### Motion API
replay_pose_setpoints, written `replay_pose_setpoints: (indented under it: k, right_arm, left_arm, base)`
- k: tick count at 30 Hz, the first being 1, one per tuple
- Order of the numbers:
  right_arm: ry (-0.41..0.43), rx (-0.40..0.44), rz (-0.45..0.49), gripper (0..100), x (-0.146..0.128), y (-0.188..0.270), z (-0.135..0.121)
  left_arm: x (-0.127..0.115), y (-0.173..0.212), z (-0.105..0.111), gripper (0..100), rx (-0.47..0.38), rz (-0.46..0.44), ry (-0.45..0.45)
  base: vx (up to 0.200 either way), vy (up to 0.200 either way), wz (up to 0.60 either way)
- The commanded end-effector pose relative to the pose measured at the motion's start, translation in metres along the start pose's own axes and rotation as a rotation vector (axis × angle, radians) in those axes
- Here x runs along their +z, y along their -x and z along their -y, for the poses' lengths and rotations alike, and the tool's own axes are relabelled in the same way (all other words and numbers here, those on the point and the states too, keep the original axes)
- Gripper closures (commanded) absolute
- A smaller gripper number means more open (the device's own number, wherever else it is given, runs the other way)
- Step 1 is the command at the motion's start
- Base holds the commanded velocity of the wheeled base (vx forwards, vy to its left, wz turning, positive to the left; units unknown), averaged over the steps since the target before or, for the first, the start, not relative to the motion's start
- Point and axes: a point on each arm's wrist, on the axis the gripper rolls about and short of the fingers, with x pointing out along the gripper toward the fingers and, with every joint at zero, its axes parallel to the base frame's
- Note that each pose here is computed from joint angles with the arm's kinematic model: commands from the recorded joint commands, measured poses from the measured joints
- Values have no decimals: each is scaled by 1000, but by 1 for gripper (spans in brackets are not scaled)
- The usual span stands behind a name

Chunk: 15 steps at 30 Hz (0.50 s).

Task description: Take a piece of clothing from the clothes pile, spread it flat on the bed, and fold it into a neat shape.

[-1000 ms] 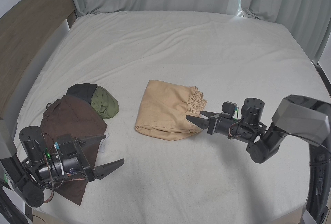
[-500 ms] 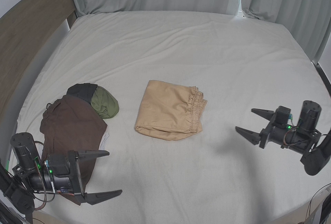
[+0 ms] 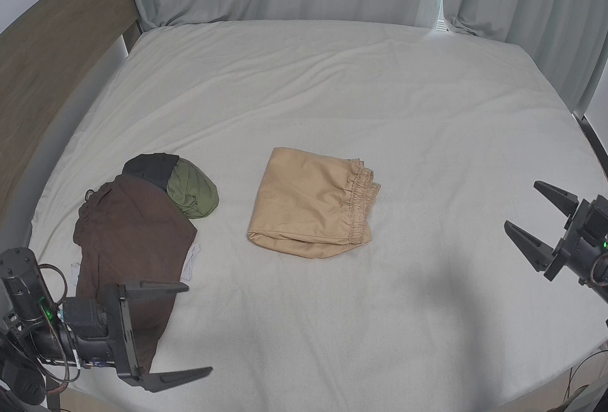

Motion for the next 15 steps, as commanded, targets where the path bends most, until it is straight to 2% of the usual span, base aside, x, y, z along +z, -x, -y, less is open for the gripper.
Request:
replay_pose_setpoints:
  k: [1,8,12,15]
  right_arm:
    - [48,-21,86,0,10,43,-21]
    - [59,-25,113,0,14,71,-36]
    - [52,-21,111,0,13,88,-46]
    - [62,-30,145,0,16,96,-50]
  left_arm:
    - [4,29,-2,0,237,-39,-17]
    - [8,43,-5,0,337,-35,-19]
    - [16,47,2,0,353,-2,-45]
    - [18,49,5,0,355,2,-52]
  base:
    - [0,0,0]
    - [0,0,0]
    - [0,0,0]
    - [0,0,0]
